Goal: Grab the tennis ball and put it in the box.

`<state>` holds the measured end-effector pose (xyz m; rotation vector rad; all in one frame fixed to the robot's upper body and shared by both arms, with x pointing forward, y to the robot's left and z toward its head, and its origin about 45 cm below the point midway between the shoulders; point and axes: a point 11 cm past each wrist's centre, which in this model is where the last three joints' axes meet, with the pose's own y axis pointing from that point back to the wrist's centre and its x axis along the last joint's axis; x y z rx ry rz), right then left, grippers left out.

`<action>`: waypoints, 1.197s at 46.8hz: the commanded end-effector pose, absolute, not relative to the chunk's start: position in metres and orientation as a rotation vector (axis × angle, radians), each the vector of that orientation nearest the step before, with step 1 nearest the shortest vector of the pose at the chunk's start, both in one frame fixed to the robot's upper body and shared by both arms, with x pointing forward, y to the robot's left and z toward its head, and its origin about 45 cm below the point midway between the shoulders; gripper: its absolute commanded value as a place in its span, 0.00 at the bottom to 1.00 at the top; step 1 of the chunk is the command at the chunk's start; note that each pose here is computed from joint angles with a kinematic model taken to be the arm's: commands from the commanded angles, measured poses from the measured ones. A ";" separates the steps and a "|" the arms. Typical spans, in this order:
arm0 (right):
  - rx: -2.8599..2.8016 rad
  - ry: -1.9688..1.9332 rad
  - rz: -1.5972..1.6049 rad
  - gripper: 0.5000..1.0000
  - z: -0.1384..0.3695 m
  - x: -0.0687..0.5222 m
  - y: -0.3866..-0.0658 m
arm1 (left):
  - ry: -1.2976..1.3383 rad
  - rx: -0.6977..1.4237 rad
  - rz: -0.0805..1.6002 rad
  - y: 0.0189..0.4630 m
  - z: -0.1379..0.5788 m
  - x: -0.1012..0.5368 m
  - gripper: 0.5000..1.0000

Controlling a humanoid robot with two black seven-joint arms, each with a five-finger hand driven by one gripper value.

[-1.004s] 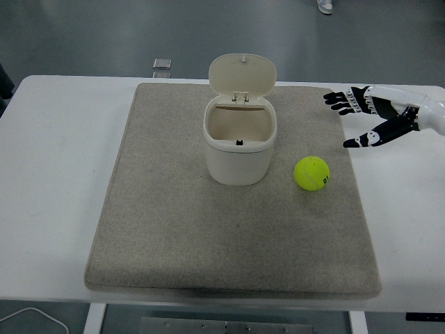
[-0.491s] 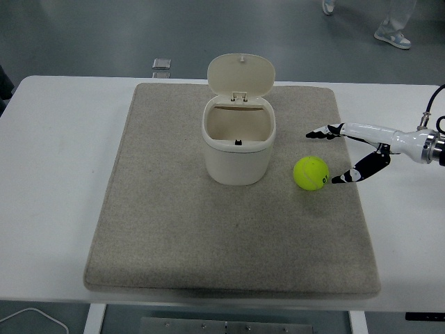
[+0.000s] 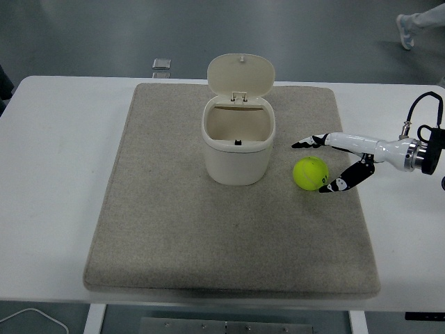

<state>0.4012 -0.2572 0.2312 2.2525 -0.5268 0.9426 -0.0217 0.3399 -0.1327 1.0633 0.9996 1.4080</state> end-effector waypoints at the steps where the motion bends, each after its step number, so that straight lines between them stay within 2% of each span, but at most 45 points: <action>1: 2.246 -0.530 0.943 0.86 0.231 0.402 -0.259 | 0.999 1.064 1.408 0.340 -0.133 -0.022 0.98; 8: 2.229 -0.511 0.951 0.85 0.227 0.401 -0.261 | 0.999 1.064 1.408 0.340 -0.133 -0.022 0.98; 15: 2.216 -0.514 0.967 0.79 0.224 0.400 -0.263 | 1.000 1.062 1.409 0.340 -0.133 -0.022 0.98; 27: 2.217 -0.512 0.979 0.61 0.223 0.399 -0.259 | 1.000 1.062 1.409 0.340 -0.133 -0.022 0.98; 39: 2.214 -0.494 0.990 0.56 0.221 0.399 -0.256 | 1.000 1.063 1.407 0.340 -0.133 -0.022 0.98; 44: 2.213 -0.492 0.991 0.51 0.221 0.399 -0.256 | 1.000 1.064 1.409 0.340 -0.133 -0.022 0.98; 48: 2.211 -0.493 0.995 0.41 0.223 0.400 -0.256 | 1.000 1.062 1.409 0.340 -0.133 -0.022 0.98; 56: 2.210 -0.492 0.995 0.15 0.228 0.402 -0.258 | 1.000 1.063 1.407 0.340 -0.133 -0.022 0.98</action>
